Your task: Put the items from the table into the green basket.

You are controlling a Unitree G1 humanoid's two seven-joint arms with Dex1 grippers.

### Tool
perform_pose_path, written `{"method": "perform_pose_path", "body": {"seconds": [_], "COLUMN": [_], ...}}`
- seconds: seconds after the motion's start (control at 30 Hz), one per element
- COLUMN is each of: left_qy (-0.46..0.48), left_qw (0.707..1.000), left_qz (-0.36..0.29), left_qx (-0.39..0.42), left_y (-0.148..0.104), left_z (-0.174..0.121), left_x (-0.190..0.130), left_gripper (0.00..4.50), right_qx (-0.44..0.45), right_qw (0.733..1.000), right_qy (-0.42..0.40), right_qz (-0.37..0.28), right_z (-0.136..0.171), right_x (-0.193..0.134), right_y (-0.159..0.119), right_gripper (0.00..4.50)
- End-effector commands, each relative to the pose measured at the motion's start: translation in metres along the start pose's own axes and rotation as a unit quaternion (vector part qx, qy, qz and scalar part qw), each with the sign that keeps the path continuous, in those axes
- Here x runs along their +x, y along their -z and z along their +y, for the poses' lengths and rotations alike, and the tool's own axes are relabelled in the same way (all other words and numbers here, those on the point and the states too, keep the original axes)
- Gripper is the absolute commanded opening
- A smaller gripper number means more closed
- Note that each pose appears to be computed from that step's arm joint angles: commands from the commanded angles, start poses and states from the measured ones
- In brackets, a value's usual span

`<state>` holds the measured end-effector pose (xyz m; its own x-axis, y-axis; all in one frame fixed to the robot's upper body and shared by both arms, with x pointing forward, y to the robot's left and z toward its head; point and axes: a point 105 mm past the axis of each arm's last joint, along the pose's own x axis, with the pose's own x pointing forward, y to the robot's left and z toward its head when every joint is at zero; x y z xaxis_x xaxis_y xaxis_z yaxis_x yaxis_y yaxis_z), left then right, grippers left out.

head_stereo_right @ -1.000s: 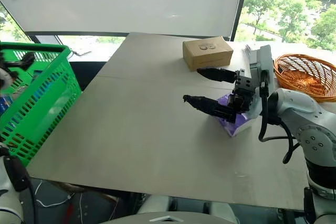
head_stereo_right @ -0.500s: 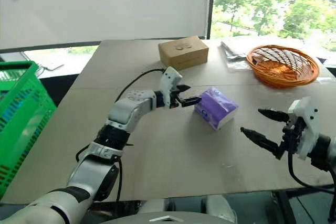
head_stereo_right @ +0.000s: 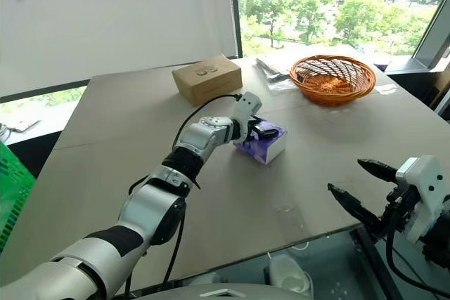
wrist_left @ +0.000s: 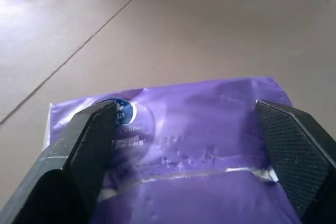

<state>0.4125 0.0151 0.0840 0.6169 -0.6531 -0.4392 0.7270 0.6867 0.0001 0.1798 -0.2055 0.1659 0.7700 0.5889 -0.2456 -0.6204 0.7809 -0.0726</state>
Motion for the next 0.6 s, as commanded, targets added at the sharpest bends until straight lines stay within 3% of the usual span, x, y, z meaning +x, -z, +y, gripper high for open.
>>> {"method": "perform_pose_path", "body": {"seconds": [0.03, 0.17, 0.27, 0.3, 0.4, 0.43, 0.6], "left_qy": [-0.041, -0.014, 0.004, 0.002, -0.007, -0.008, -0.002], "left_qw": [0.999, 0.999, 0.999, 0.999, 0.998, 0.998, 0.999], "left_qz": [0.011, 0.038, 0.042, 0.042, 0.041, 0.039, -0.028], "left_qx": [0.0, -0.01, -0.023, -0.026, -0.036, -0.039, -0.045], "left_y": [0.009, 0.028, 0.035, 0.037, 0.039, 0.039, 0.015], "left_z": [0.018, 0.008, 0.0, 0.0, 0.001, 0.001, 0.0], "left_x": [-0.005, -0.006, -0.009, -0.01, -0.014, -0.014, -0.017], "left_gripper": [4.36, 3.23, 1.7, 1.6, 0.3, 0.08, 0.08], "right_qx": [-0.024, -0.03, -0.034, -0.036, -0.037, -0.038, -0.041], "right_qw": [0.999, 0.999, 0.999, 0.999, 0.999, 0.999, 0.998], "right_qy": [-0.001, -0.01, -0.011, -0.012, -0.015, -0.017, -0.027], "right_qz": [-0.026, -0.029, -0.031, -0.03, -0.029, -0.029, -0.031], "right_z": [0.001, 0.0, -0.004, -0.005, -0.006, -0.006, -0.006], "right_x": [0.002, 0.005, 0.006, 0.006, 0.006, 0.006, 0.01], "right_y": [-0.013, -0.015, -0.017, -0.018, -0.018, -0.018, -0.02], "right_gripper": [4.5, 4.5, 4.5, 4.5, 4.5, 4.5, 4.5]}}
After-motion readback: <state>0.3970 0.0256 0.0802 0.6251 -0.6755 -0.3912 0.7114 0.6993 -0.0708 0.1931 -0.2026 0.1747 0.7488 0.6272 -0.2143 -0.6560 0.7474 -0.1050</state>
